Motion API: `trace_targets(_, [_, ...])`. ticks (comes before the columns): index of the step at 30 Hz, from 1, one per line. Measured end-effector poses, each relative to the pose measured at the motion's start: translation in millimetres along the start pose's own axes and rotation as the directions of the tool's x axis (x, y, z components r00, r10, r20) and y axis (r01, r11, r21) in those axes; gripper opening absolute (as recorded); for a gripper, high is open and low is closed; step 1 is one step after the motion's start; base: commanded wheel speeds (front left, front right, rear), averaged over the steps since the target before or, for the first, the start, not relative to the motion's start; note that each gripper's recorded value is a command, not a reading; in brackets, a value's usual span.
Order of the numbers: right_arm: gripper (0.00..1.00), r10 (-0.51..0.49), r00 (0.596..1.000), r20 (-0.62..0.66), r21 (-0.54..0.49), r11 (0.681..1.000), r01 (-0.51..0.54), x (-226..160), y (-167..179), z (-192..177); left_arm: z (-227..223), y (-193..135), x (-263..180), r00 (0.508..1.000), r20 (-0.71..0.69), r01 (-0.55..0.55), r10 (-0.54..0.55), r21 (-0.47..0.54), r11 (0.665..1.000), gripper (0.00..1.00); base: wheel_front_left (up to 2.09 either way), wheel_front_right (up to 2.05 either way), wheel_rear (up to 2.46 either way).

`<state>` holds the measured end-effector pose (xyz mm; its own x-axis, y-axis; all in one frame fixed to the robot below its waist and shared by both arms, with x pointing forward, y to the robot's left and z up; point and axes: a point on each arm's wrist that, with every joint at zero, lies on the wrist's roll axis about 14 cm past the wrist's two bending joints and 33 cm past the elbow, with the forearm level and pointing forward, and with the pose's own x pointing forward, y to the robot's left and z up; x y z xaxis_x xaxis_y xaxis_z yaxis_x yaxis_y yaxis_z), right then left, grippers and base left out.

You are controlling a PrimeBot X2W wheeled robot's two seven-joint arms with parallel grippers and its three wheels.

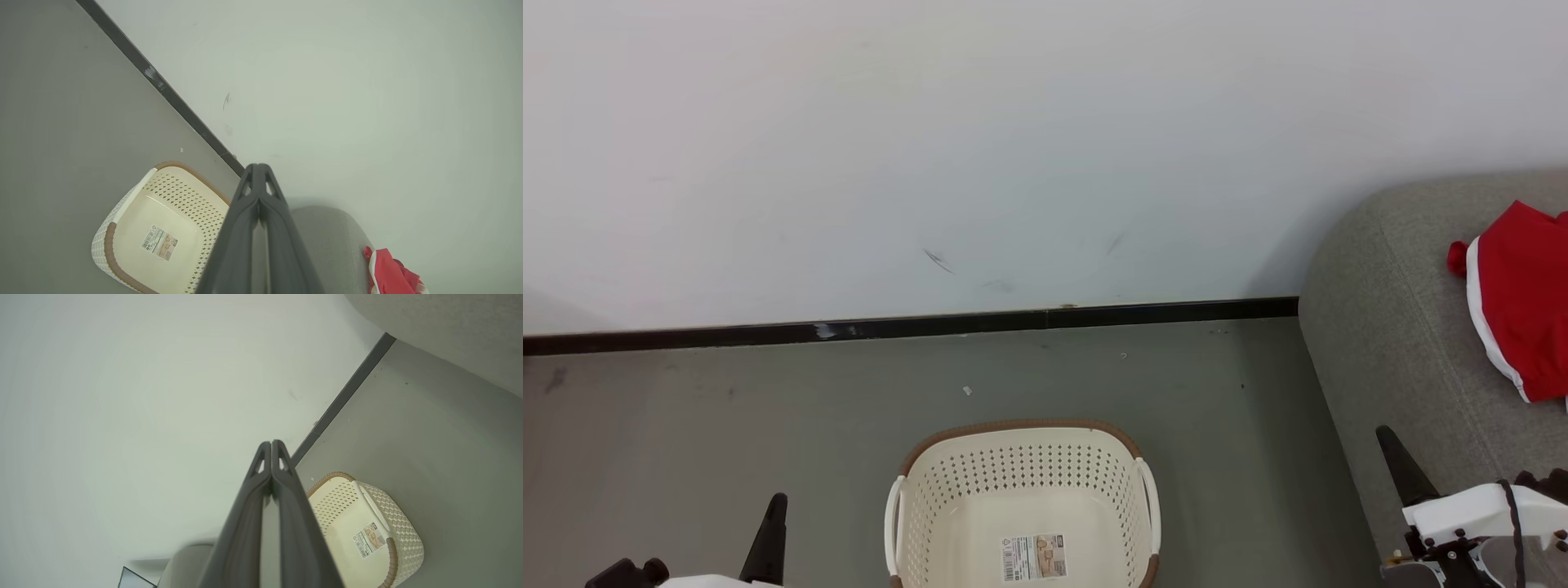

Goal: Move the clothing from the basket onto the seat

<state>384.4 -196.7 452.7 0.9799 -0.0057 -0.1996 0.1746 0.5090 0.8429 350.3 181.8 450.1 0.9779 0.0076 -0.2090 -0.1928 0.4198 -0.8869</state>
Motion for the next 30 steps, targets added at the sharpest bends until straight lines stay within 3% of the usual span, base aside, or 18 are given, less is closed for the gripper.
trace_targets(15, [0.0,0.047,0.998,0.034,0.226,0.973,-0.054,-1.5,11.4,11.2,4.3,-7.9,7.5,0.999,-0.006,0.033,-0.035,-0.184,0.982,0.0,0.0,0.0,0.0])
trace_targets(23, [0.0,0.065,0.997,0.048,0.342,0.936,-0.078,-4.6,13.8,15.6,9.4,-16.5,12.8,0.997,0.002,0.068,-0.071,-0.283,0.957,0.0,0.0,0.0,0.0])
trace_targets(30, [0.0,0.095,0.993,0.071,0.451,0.885,-0.117,-5.8,20.5,22.9,14.3,-24.2,17.0,0.994,0.012,0.102,-0.105,-0.37,0.923,0.0,0.0,0.0,0.0])
